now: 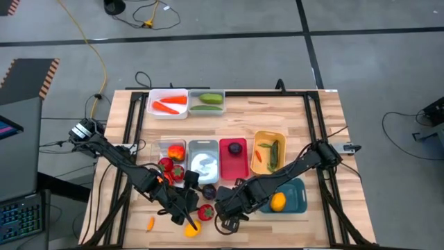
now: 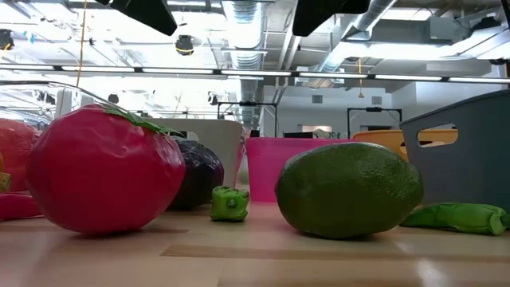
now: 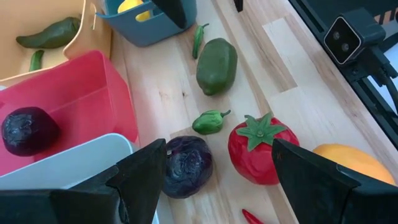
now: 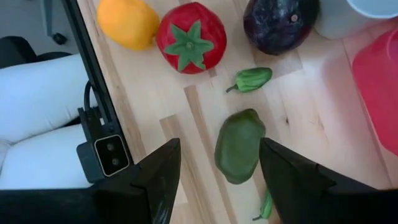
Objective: Sort produce into baskets
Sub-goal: Put the lime into the gray bin
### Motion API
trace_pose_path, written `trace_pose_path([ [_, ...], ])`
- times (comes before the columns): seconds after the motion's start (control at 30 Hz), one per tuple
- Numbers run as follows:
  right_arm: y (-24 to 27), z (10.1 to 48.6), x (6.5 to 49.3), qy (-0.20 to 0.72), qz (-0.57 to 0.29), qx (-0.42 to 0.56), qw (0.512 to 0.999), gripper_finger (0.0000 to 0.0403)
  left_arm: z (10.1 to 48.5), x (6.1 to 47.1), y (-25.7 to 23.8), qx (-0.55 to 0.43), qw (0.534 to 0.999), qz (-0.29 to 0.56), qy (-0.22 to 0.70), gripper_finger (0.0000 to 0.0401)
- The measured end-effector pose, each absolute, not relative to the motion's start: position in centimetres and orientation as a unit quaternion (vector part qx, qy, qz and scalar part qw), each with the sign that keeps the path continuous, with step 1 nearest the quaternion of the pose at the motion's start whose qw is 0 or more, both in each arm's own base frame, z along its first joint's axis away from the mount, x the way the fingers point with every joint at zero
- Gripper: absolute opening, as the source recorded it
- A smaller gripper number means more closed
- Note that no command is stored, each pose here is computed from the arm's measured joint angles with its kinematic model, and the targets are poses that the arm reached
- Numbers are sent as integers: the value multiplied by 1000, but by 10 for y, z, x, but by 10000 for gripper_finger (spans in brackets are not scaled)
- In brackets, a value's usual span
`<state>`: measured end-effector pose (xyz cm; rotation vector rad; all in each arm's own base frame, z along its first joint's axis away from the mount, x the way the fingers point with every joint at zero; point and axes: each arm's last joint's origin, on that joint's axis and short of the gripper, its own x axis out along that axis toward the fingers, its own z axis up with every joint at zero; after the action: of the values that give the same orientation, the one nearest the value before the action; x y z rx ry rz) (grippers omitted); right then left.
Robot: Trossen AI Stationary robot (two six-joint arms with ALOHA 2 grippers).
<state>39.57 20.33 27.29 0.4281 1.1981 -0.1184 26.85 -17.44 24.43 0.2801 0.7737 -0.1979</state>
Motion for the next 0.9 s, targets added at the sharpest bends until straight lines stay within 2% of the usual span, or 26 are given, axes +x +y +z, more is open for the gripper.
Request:
trace_pose_path([
  [0.33,190,273,402,568,-51,219,792,245,244,269,-174,136,912,-96,375,281],
  [0.9,172,271,406,572,-68,195,793,245,244,269,-174,137,912,-95,375,281],
])
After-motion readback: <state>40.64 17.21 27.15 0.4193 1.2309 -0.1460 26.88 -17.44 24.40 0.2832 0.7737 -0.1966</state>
